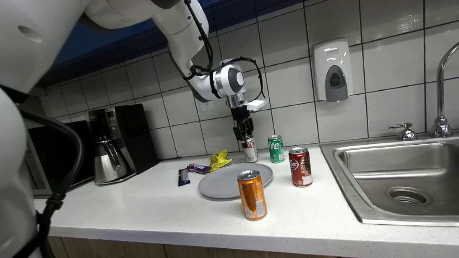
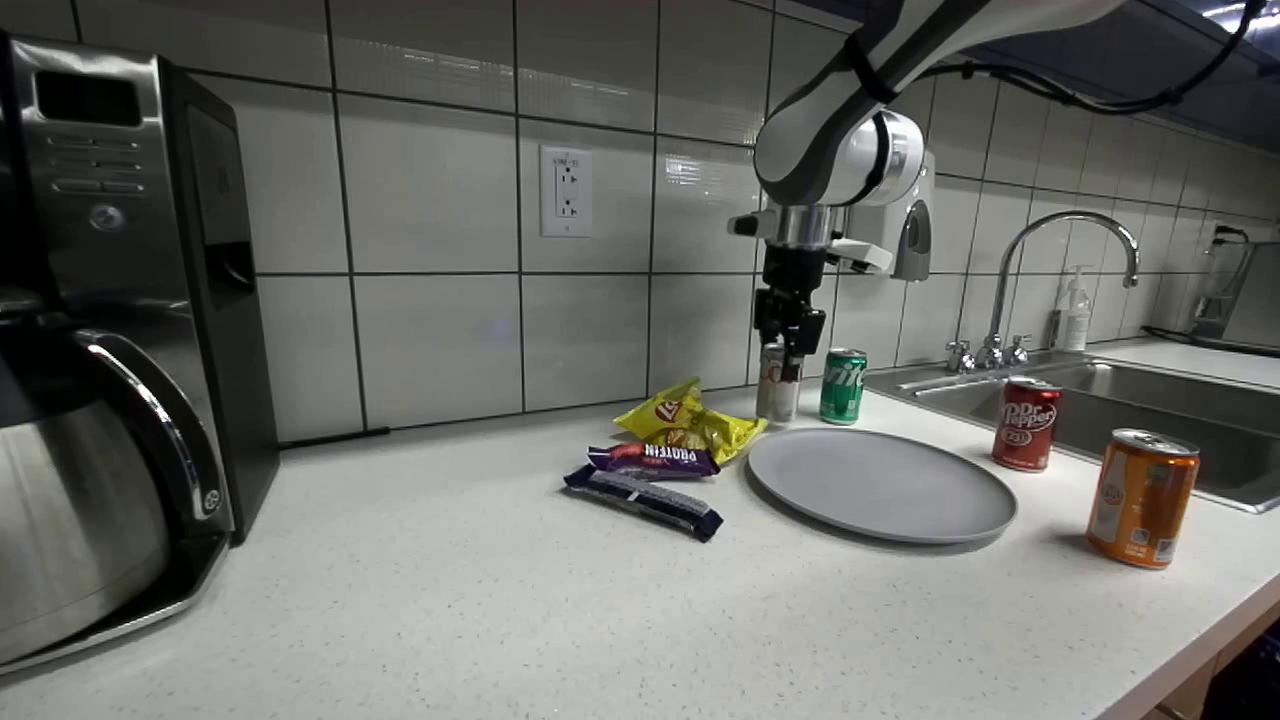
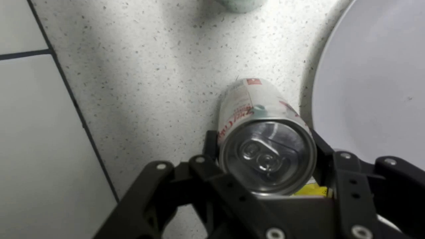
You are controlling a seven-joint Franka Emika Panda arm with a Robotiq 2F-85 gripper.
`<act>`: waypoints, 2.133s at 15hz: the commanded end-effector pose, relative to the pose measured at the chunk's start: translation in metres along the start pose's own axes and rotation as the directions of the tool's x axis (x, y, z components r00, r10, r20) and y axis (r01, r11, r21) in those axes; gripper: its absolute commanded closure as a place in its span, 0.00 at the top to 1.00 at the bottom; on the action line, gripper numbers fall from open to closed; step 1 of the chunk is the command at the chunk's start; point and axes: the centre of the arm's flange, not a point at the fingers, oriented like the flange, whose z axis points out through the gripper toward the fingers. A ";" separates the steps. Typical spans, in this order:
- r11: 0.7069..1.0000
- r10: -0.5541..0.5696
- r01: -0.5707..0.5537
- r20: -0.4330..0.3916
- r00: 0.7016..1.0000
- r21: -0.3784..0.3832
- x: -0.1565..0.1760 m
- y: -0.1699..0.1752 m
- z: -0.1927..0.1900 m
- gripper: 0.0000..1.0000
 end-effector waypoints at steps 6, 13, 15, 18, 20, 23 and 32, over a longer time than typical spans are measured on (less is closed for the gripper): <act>0.997 -0.046 0.045 -0.005 0.999 -0.054 0.010 -0.023 -0.028 0.39; 0.995 -0.068 0.067 -0.013 0.998 -0.077 0.020 -0.041 -0.039 0.39; 0.994 -0.077 0.076 -0.015 0.997 -0.076 0.024 -0.049 -0.040 0.39; 0.993 -0.092 0.090 -0.020 0.996 -0.074 0.030 -0.061 -0.042 0.39; 0.992 -0.103 0.101 -0.020 0.995 -0.071 0.034 -0.068 -0.042 0.39; 0.991 -0.120 0.118 -0.018 0.993 -0.069 0.044 -0.083 -0.046 0.39; 0.991 -0.127 0.126 -0.022 0.992 -0.044 0.064 -0.109 -0.047 0.39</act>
